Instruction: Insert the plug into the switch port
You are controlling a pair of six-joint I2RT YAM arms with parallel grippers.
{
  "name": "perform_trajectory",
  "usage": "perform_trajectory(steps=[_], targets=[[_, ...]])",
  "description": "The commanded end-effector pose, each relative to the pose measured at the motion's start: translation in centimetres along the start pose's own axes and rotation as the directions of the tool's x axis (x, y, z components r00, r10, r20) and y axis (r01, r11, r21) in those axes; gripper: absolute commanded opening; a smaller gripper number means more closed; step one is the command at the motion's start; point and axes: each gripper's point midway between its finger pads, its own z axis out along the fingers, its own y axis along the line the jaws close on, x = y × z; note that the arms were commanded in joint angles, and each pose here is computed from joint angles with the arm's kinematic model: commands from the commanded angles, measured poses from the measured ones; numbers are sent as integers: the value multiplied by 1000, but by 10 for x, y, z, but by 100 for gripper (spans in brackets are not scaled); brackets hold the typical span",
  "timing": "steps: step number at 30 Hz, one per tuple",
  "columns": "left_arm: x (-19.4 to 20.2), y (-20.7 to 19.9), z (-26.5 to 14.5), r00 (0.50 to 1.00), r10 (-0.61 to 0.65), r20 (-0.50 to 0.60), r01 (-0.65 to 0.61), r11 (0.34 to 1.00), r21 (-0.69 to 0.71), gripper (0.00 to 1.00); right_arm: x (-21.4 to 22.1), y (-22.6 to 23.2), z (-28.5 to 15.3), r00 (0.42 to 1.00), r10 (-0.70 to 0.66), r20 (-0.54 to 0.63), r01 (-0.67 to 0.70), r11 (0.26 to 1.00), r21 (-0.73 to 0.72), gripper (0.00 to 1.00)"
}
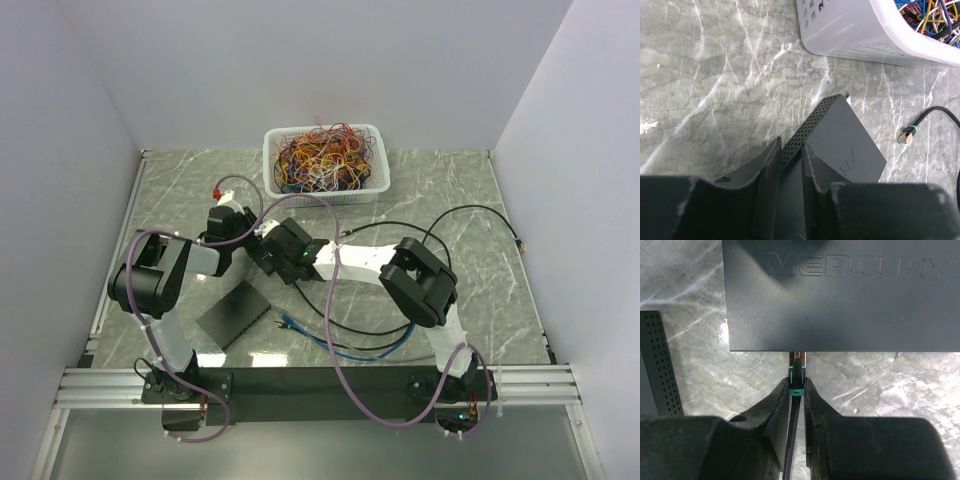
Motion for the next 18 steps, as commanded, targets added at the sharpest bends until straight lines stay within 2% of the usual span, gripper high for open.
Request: perform_trajectory(steps=[1,6,10,12,18], targets=[[84,1,-16,958,-44,-284,42,999,-15,15,-106,0,-22,932,98,348,-90,995,-39,0],[80,1,-21,961,-45,-273,38,999,-31,18,-102,3,-24,934,126,334,-110,992,-64,0],[72,-1,-26,969,-47,-244,38,998,-42,23,-68,5,-25,947,147,285,-129,988,-82,1],[65,3,-29,977,-44,-209,28,997,-77,28,-64,7,-33,943,162,289,-140,986,-96,9],[27,1,-35,993,-4,-121,-14,988,-154,39,-52,9,-50,939,182,291,-156,981,-113,18]])
